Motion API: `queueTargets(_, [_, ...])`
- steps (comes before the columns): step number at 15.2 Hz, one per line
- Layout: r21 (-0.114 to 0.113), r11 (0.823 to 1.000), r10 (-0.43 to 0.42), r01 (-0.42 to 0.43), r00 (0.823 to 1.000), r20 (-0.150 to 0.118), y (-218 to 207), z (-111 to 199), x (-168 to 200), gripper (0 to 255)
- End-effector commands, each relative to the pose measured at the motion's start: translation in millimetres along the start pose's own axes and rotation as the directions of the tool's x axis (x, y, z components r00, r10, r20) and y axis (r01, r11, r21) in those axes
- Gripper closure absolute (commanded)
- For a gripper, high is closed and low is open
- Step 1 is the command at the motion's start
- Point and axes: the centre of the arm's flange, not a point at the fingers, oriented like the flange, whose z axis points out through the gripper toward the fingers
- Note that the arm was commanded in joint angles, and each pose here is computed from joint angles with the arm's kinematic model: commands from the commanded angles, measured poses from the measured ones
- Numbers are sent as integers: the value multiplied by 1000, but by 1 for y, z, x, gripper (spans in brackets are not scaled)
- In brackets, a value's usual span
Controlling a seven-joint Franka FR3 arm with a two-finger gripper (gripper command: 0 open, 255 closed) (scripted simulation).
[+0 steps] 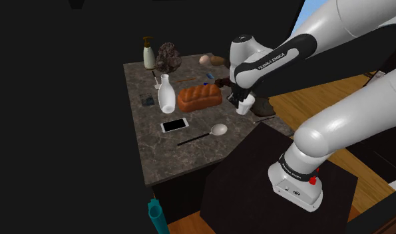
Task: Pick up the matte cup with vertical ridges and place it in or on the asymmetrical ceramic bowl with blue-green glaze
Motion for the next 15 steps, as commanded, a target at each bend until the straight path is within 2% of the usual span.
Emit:
queueTargets(1, [0,1000,0,0,1000,0,14,-4,2,255])
queueTargets(15, [0,1000,0,0,1000,0,195,15,35,255])
